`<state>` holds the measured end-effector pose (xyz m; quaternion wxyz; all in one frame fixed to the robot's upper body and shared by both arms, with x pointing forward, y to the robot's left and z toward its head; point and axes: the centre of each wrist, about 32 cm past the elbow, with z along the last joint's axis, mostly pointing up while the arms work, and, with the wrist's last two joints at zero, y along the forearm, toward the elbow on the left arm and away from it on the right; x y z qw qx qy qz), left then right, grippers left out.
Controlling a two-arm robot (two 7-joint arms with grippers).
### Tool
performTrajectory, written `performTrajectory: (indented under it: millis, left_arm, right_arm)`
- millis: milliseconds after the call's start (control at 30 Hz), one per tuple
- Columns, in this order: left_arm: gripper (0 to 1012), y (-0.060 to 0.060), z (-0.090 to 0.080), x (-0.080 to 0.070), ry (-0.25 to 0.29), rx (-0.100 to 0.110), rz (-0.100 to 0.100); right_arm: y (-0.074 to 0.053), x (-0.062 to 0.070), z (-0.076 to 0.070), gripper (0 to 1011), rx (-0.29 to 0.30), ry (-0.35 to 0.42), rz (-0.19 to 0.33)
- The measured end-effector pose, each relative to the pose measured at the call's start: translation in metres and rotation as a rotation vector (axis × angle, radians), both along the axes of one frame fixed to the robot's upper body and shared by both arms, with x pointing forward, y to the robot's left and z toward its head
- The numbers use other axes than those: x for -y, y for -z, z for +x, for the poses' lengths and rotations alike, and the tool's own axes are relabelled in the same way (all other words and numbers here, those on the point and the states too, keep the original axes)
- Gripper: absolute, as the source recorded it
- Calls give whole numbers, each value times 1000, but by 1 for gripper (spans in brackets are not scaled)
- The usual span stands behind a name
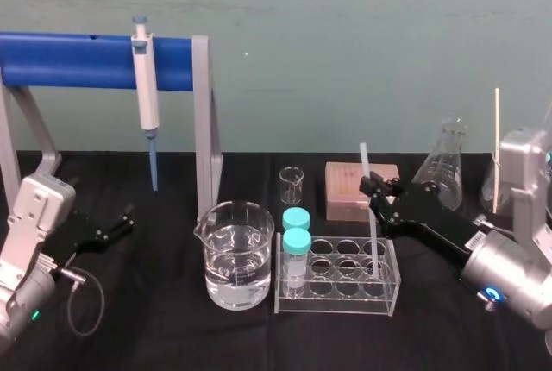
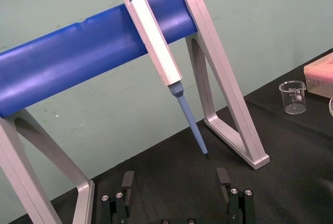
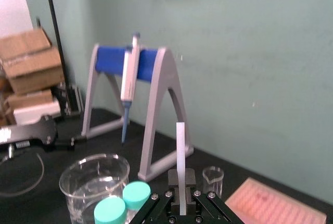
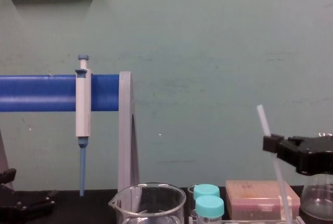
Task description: Pick up the stirring rod with one hand, then place it down.
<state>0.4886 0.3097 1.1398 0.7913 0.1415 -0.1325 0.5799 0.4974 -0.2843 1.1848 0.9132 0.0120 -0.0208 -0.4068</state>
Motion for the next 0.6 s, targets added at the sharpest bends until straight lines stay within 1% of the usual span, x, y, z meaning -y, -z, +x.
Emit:
performTrajectory:
  millis: [67, 167, 200, 267, 300, 367, 400, 533, 600]
  left_arm:
    - [1000, 0, 0, 0, 0, 0, 0]
    - [1000, 0, 0, 0, 0, 0, 0]
    - [1000, 0, 0, 0, 0, 0, 0]
    - [1000, 0, 0, 0, 0, 0, 0]
    - [1000, 0, 0, 0, 0, 0, 0]
    - [1000, 0, 0, 0, 0, 0, 0]
    - [1000, 0, 0, 0, 0, 0, 0]
    - [1000, 0, 0, 0, 0, 0, 0]
    - [1000, 0, 0, 0, 0, 0, 0]
  right_arm:
    - [5, 2, -4, 62, 40, 6, 18]
    - [9, 4, -9, 62, 65, 7, 35]
    - [12, 5, -11, 64, 77, 5, 50]
    - [14, 6, -13, 62, 85, 4, 68]
    - [15, 7, -14, 64, 91, 2, 88]
    - [16, 7, -15, 64, 97, -1, 105]
    - [14, 8, -15, 64, 102, -4, 122]
    - [9, 9, -14, 62, 119, -11, 147]
    - [-2, 11, -11, 62, 150, -17, 160]
